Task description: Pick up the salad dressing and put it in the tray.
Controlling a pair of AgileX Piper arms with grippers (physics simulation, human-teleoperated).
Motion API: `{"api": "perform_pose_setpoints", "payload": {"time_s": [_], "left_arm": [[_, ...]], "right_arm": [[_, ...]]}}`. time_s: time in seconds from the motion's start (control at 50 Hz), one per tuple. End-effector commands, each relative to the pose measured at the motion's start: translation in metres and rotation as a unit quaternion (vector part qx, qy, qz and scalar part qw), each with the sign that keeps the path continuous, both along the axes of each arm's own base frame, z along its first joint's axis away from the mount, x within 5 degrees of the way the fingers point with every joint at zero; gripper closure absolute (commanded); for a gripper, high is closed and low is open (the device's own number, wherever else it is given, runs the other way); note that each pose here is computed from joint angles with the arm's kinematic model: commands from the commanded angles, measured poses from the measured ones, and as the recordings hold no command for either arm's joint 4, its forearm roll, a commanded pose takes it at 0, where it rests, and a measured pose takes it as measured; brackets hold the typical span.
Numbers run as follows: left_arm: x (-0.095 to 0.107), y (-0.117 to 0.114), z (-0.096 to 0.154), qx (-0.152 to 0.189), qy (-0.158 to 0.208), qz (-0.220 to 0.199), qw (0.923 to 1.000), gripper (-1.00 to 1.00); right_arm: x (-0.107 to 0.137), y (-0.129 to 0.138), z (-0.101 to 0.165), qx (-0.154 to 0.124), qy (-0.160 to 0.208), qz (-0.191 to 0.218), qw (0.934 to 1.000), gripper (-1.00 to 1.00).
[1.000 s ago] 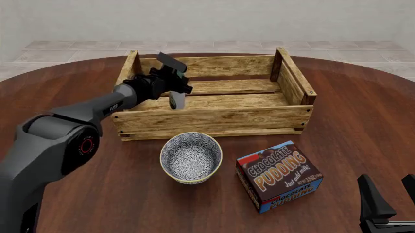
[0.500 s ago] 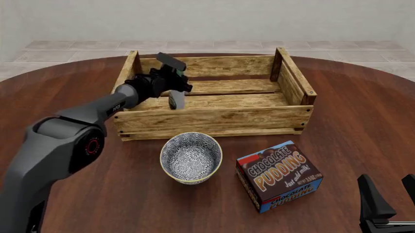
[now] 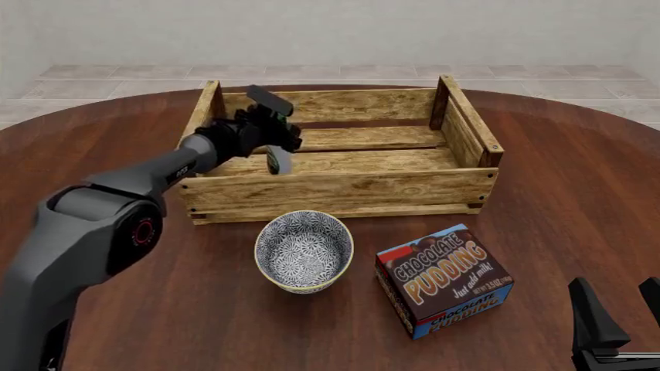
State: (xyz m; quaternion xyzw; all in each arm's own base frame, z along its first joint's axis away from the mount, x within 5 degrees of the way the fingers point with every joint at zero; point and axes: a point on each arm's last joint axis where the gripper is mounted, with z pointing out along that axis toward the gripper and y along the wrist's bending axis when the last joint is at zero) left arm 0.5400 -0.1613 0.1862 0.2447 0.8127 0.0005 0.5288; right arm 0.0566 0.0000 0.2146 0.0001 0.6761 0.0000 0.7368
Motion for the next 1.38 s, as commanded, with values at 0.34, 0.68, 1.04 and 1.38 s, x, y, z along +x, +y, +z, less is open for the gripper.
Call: {"api": "perform_pose_setpoints", "payload": {"time_s": [0.34,0.68,1.04,1.38], "left_arm": [[-0.026,-0.003,0.041,-0.015,-0.027,-0.006,0.9995,-1.0],[-0.058,-0.008,0.072,-0.03,-0.051,-0.017,0.9981,-1.0],[-0.086,-0.001,0.103,-0.05,-0.087,-0.018,0.9948,-1.0],[-0.119,0.007,0.144,-0.081,-0.118,-0.017,0.9896,-1.0]], "right_arm": [[0.0,0.0,0.0,0.0,0.0,0.0,1.0,-1.0],[0.0,0.0,0.0,0.0,0.0,0.0,1.0,-1.0],[0.0,0.0,0.0,0.0,0.0,0.0,1.0,-1.0],[0.0,0.0,0.0,0.0,0.0,0.0,1.0,-1.0]]}}
